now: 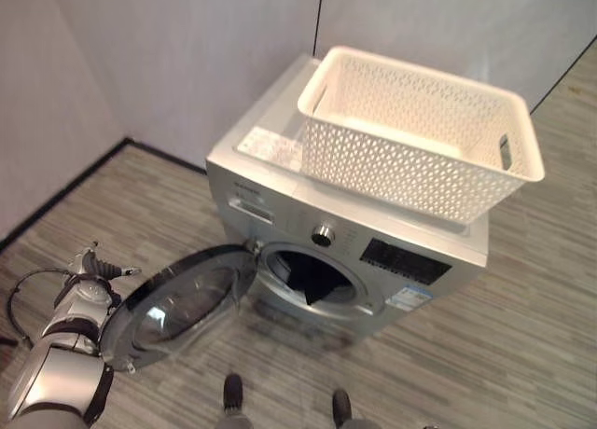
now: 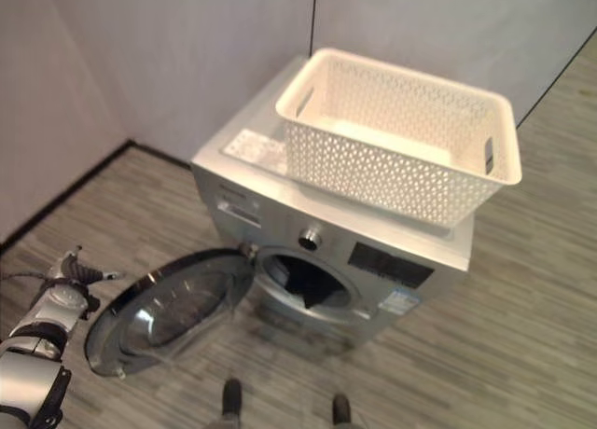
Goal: Grab the laundry basket,head to the washer,open it,put in the laundry and shut it.
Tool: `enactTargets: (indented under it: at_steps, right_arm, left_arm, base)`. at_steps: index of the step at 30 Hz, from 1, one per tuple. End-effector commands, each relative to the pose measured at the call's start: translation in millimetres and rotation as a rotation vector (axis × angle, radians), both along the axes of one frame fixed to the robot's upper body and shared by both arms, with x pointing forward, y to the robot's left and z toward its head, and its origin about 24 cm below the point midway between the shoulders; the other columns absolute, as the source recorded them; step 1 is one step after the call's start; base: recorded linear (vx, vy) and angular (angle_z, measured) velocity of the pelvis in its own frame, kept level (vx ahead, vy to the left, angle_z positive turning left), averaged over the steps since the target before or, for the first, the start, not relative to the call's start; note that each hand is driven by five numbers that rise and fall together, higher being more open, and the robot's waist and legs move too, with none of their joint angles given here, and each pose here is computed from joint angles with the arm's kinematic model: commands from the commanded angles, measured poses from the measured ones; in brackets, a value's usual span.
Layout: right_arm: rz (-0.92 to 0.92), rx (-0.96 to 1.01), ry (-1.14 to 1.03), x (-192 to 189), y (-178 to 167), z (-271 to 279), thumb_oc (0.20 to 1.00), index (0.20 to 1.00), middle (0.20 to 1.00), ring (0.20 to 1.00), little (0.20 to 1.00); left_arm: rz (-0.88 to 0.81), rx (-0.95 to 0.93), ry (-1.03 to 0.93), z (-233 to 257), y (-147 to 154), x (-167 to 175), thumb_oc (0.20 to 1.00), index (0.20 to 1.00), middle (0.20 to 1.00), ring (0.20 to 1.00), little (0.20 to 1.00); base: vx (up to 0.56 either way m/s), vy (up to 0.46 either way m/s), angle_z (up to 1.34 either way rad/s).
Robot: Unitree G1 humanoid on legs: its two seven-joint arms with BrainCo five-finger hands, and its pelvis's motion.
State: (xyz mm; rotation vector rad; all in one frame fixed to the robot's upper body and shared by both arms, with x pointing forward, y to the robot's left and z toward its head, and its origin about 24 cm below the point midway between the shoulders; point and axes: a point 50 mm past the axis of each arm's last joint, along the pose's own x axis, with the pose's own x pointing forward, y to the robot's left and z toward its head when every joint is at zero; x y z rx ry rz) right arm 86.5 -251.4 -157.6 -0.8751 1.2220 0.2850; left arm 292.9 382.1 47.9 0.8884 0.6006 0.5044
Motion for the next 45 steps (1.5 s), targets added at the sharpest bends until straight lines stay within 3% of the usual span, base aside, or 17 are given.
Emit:
enactTargets:
  at_steps: [1, 6, 17, 23, 28, 34, 38, 39, 45]
  right_arm:
    - [0.006, -0.004, -0.113, 31, -5, 11, 1.000, 1.000, 1.000, 1.000, 1.000]
    - [0.032, 0.009, -0.223, 60, -3, 22, 1.000, 1.000, 1.000, 1.000, 1.000]
    - [0.200, 0.129, -0.496, 110, 20, 63, 1.000, 1.000, 1.000, 1.000, 1.000]
    - [0.222, 0.164, -0.646, 129, 13, 97, 1.000, 1.000, 1.000, 1.000, 1.000]
    - [0.197, 0.119, -0.677, 120, -10, 107, 1.000, 1.000, 1.000, 1.000, 1.000]
    - [0.075, -0.058, -0.540, 61, -77, 106, 1.000, 1.000, 1.000, 1.000, 1.000]
    - [0.032, -0.097, -0.462, 42, -88, 97, 1.000, 1.000, 1.000, 1.000, 1.000]
    - [-0.042, -0.128, -0.403, 23, -100, 90, 1.000, 1.000, 1.000, 1.000, 1.000]
    - [-0.075, -0.093, -0.448, 24, -95, 92, 1.000, 1.000, 1.000, 1.000, 1.000]
  left_arm:
    - [0.021, 0.003, -0.159, 46, 2, 26, 1.000, 1.000, 1.000, 1.000, 1.000]
    - [0.030, -0.123, -0.193, 38, -14, 35, 1.000, 1.000, 1.000, 1.000, 1.000]
    - [-0.044, -0.162, -0.220, 32, -37, 47, 1.000, 1.000, 1.000, 1.000, 1.000]
    - [-0.095, -0.234, -0.241, 18, -52, 45, 1.000, 1.000, 1.000, 1.000, 1.000]
    - [-0.127, -0.242, -0.262, 20, -57, 48, 1.000, 1.000, 1.000, 1.000, 1.000]
    - [-0.084, -0.204, -0.223, 18, -36, 35, 1.000, 1.000, 1.000, 1.000, 1.000]
    - [-0.090, -0.207, -0.207, 12, -38, 32, 1.000, 1.000, 1.000, 1.000, 1.000]
    - [-0.122, -0.233, -0.186, 1, -54, 35, 1.000, 1.000, 1.000, 1.000, 1.000]
    - [-0.174, -0.262, -0.183, -7, -73, 41, 1.000, 1.000, 1.000, 1.000, 1.000]
  base:
    - [-0.07, -0.028, -0.10]
    - [-0.02, -0.020, -0.01]
    - [0.00, -0.077, -0.02]
    - [-0.06, -0.284, -0.01]
    - [-0.14, -0.269, 0.30]
    - [-0.13, -0.152, 0.62]
    - [-0.12, 0.139, 0.21]
    - [-0.14, 0.233, 0.30]
    - [-0.09, 0.183, 0.43]
